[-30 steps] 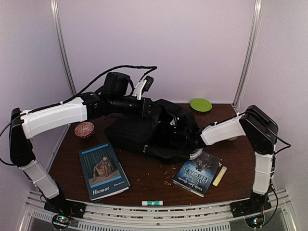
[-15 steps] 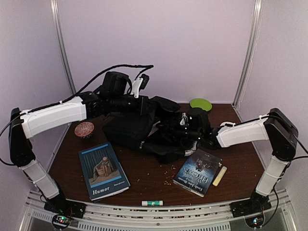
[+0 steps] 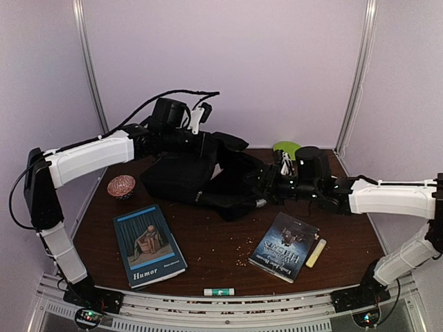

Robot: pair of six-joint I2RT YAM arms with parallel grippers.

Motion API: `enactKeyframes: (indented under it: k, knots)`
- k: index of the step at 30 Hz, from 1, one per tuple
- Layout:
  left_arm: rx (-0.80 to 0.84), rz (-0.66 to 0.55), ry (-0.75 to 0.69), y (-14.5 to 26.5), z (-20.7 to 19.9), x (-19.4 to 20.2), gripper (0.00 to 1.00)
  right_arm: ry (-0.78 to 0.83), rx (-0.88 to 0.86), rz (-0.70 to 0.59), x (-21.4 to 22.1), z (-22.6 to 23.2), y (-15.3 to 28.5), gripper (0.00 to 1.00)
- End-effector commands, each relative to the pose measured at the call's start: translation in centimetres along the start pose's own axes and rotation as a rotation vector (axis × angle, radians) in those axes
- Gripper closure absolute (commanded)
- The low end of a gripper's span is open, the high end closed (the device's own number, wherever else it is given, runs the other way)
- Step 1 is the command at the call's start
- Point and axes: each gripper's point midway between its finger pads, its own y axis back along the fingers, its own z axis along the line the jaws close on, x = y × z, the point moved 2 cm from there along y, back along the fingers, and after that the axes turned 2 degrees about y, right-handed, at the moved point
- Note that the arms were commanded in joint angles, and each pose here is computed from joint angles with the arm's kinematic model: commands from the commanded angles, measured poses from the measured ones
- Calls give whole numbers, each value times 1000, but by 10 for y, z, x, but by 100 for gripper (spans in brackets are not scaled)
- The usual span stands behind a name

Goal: Pack the student bag
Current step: Pick up the book from the center of the board.

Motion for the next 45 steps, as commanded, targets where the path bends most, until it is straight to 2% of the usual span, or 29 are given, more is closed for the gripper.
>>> enactKeyframes:
  k: [1, 6, 8, 9, 10, 14, 17, 20, 25, 30, 33, 38, 45]
  knots:
    - [64, -9, -69, -21, -2, -1, 100, 168, 206, -68, 1, -40, 40, 39]
    - [34, 65, -56, -35, 8, 27, 100, 243, 268, -129, 5, -62, 75, 38]
    - [16, 64, -44, -28, 10, 29, 77, 264, 277, -128, 10, -68, 84, 38]
    - [11, 54, -36, -22, 10, 27, 60, 273, 276, -127, 13, -71, 86, 38]
    - [0, 50, -30, -16, 10, 27, 47, 281, 276, -126, 15, -73, 89, 38]
    - [-63, 10, 5, 20, 11, 21, 4, 306, 270, -118, 22, -75, 94, 37]
    - [-147, 10, 74, 56, 17, 31, 2, 343, 254, -101, 28, -67, 90, 37]
    - [-299, 17, 184, 100, 33, 58, 2, 397, 226, -66, 40, -48, 80, 37]
    - [-487, 12, 441, 171, 65, 133, 2, 458, 156, 41, 76, -20, 44, 37]
    - [-587, -12, 650, 215, 89, 196, 2, 534, 96, 184, 126, 8, -7, 37]
    - [-634, -49, 716, 231, 100, 219, 2, 543, 68, 273, 155, 19, -41, 37]
    - [-687, -85, 750, 242, 113, 231, 2, 451, 33, 364, 184, 28, -94, 38]
    - [-688, 30, 797, 224, 131, 248, 2, 358, 68, 424, 206, 12, -138, 39]
